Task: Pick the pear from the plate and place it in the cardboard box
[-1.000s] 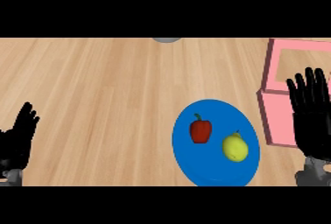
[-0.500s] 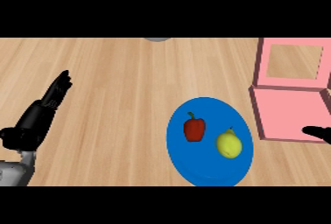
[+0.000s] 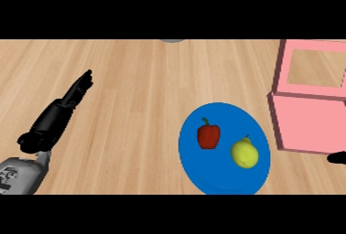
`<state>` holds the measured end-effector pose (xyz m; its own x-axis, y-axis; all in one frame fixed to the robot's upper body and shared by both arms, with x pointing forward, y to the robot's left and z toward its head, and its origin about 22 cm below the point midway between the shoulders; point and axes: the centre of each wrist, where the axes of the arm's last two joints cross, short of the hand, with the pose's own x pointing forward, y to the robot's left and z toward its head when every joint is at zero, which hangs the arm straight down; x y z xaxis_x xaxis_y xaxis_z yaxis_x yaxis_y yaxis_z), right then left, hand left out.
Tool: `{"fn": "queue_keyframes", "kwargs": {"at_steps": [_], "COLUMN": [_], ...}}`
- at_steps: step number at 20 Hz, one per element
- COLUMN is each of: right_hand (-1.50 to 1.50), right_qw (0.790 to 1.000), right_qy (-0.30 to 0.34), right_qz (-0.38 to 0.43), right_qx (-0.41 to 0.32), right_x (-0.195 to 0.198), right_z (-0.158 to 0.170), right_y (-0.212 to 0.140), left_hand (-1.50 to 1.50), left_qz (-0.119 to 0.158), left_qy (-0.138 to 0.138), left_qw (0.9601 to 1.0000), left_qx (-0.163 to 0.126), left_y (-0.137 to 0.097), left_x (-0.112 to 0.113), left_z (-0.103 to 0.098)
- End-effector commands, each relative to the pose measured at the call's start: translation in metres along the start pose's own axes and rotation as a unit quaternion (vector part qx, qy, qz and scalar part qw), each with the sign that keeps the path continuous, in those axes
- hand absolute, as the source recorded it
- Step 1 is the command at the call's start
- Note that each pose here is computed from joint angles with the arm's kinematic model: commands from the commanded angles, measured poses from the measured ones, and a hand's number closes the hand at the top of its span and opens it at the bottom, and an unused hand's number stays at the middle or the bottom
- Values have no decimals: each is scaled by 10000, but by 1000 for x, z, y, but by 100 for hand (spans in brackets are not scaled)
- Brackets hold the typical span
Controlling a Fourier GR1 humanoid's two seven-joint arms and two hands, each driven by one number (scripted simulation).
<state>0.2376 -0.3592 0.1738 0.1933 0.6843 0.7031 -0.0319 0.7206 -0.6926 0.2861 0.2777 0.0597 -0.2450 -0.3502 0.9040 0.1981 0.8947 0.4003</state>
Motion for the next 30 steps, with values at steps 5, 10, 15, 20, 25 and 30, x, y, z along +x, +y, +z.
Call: {"fn": "queue_keyframes", "kwargs": {"at_steps": [5, 10, 15, 20, 25, 30], "right_hand": [-150, -150, -150, -150, -150, -150], "right_qw": [9739, 9518, 9379, 9244, 9161, 9103], "right_qy": [515, 842, 1101, 1450, 1553, 1687], "right_qz": [1478, 1891, 2171, 2276, 2151, 2468], "right_qx": [1642, 2266, 2471, 2694, 3006, 2862], "right_x": [56, 82, 133, 138, 128, 131], "right_z": [-4, -21, -39, -47, -45, -45], "right_y": [4, 24, 41, 72, 103, 122], "left_hand": [0, 0, 0, 0, 0, 0], "left_qz": [21, 18, -46, -9, 33, 61], "left_qy": [-102, -134, -83, -173, -21, -34], "left_qw": [9998, 9996, 9997, 9998, 10000, 9999], "left_qx": [-193, -257, -209, -113, -40, -92], "left_y": [-11, -13, -21, -5, 5, -7], "left_x": [14, 20, 13, 6, 6, 0], "left_z": [-16, -17, -14, -15, -14, -2]}}
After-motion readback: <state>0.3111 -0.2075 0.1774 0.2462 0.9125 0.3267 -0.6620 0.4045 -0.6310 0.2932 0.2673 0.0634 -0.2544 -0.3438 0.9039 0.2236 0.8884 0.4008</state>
